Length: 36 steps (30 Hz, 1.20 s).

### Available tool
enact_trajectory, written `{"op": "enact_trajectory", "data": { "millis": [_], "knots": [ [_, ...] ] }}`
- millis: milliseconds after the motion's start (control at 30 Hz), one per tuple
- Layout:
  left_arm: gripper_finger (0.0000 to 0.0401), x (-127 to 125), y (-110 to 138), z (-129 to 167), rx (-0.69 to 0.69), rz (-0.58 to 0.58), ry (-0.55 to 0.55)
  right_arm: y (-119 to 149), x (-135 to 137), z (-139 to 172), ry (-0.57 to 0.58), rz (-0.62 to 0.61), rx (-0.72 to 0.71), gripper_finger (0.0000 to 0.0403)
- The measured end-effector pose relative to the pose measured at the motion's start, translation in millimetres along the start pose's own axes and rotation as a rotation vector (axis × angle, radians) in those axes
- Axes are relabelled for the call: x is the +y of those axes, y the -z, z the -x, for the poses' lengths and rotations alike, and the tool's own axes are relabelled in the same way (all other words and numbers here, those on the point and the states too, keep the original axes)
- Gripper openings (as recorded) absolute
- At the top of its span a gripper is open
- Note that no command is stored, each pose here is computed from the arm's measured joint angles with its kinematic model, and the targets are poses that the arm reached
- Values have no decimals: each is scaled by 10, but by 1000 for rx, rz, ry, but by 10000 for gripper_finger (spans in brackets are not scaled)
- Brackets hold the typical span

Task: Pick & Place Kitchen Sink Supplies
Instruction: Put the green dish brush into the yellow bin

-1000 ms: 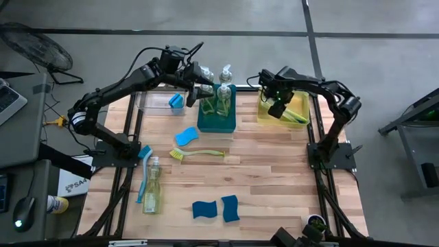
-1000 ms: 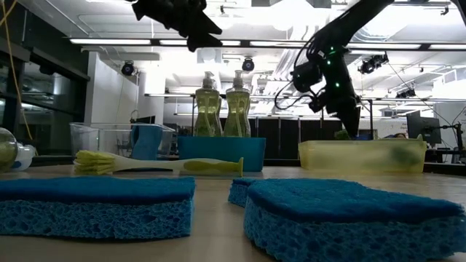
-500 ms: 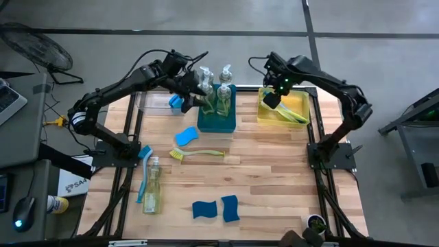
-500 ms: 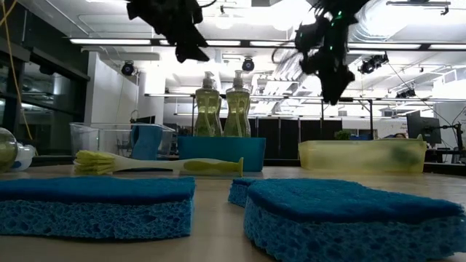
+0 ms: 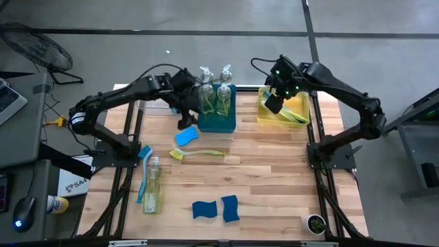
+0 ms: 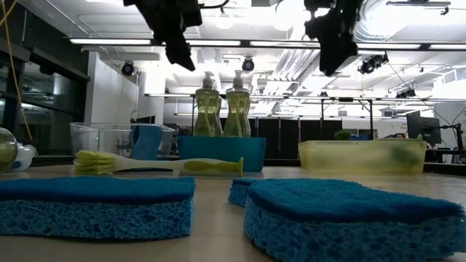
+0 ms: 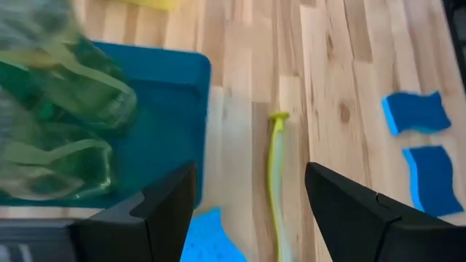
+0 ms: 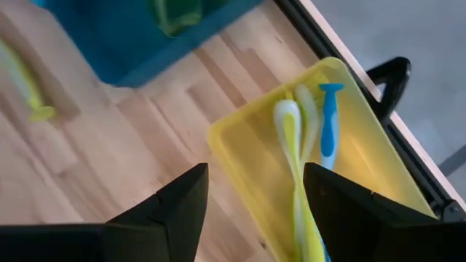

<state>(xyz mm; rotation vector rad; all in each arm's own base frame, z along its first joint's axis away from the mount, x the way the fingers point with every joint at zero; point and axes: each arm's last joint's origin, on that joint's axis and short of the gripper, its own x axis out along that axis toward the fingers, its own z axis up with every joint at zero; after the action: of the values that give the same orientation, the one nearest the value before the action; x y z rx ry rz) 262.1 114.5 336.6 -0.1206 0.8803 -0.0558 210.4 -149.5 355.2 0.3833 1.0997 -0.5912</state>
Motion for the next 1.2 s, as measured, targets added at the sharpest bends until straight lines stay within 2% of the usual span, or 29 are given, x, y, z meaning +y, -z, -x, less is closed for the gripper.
{"op": "enact_trajectory", "data": {
  "millis": [267,433,667,933,1200],
  "knots": [
    [253,-338,60,-194,122,-7,-18,95,363,148,-64,36,-41,217],
    [253,-497,280,-448,231,41,18,168,628,179,-62,83,-41,215],
    [253,-734,637,-805,346,94,-4,312,1006,245,-62,144,-61,215],
    [253,-925,928,-1074,350,66,-152,497,1333,334,-53,156,-100,214],
    [253,-982,1073,-1167,357,42,-163,620,1524,404,-49,153,-154,213]
  ]
}}
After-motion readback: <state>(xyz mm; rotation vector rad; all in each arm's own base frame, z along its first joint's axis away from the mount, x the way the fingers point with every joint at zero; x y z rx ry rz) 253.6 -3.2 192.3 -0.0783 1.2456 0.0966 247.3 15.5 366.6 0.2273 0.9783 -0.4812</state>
